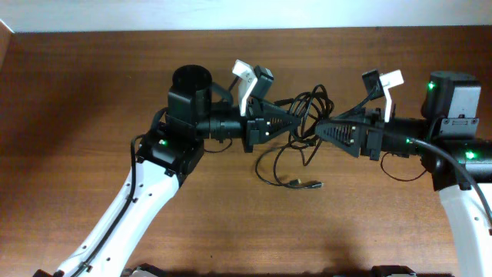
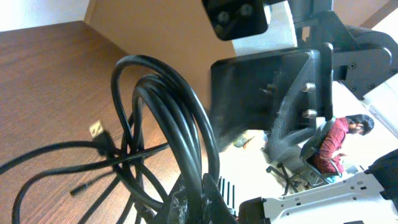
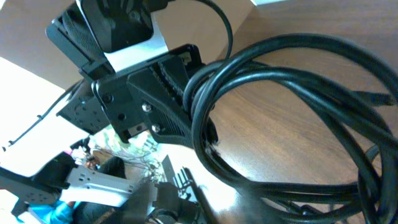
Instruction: Untangle cables
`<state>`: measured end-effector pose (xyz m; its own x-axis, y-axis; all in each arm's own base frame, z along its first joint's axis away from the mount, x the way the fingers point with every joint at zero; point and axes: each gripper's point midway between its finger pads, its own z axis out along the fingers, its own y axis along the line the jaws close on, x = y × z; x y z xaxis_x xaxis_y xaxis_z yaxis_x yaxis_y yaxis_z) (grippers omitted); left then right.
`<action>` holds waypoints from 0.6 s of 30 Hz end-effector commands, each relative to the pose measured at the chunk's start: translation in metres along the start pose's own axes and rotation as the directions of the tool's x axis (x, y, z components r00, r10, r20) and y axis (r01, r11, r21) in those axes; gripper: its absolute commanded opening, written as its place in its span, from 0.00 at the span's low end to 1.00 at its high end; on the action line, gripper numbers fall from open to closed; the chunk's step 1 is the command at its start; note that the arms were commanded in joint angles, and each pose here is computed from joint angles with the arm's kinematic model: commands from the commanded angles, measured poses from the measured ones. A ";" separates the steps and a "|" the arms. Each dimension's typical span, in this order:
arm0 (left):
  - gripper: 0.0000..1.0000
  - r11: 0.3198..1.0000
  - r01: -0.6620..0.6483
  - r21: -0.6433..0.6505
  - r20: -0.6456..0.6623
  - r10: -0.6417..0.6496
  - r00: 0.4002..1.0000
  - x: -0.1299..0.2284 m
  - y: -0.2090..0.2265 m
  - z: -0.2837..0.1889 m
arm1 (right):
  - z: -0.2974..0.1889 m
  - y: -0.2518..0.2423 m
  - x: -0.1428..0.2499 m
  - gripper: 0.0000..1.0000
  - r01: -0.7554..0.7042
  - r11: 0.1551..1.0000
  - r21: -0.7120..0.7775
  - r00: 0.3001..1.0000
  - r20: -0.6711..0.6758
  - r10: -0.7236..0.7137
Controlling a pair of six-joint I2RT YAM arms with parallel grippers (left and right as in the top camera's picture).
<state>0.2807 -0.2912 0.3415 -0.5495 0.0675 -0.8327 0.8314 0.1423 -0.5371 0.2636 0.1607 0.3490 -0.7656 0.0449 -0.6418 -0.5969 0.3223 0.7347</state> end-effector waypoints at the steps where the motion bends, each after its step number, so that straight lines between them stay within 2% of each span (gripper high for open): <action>1: 0.00 0.988 -0.131 0.080 -0.017 0.133 0.991 0.004 -0.023 0.012 | 0.001 0.002 -0.002 0.63 0.019 1.000 0.001 1.000 -0.002 -0.019; 2: 0.00 0.980 -0.173 0.101 -0.022 0.176 0.984 0.007 -0.030 0.018 | 0.001 -0.002 -0.002 0.63 0.021 1.000 0.021 1.000 0.001 -0.021; 5: 0.00 0.977 -0.187 0.106 -0.028 0.191 0.981 0.010 -0.036 0.025 | 0.000 -0.017 -0.004 0.63 -0.040 0.993 0.107 0.999 0.016 0.038; 7: 0.00 0.977 -0.187 0.105 -0.027 0.191 0.981 0.010 -0.035 0.024 | 0.000 -0.021 -0.004 0.57 -0.044 0.990 0.133 0.999 0.020 0.042; 14: 0.00 0.979 -0.188 0.081 -0.023 0.191 0.981 0.009 -0.031 0.025 | -0.002 -0.034 -0.003 0.57 -0.060 0.977 0.207 0.998 0.028 0.056; 18: 0.00 0.976 -0.194 0.095 -0.021 0.197 0.980 0.008 -0.034 0.025 | -0.006 -0.055 -0.002 0.57 -0.134 0.942 0.308 0.991 0.051 0.124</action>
<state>0.2619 -0.3191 0.3342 -0.4440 0.1222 -0.8877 0.8951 0.1048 -0.4333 0.2824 0.1478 0.3256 -0.8156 0.1056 -0.5689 -0.4553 0.4897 0.7436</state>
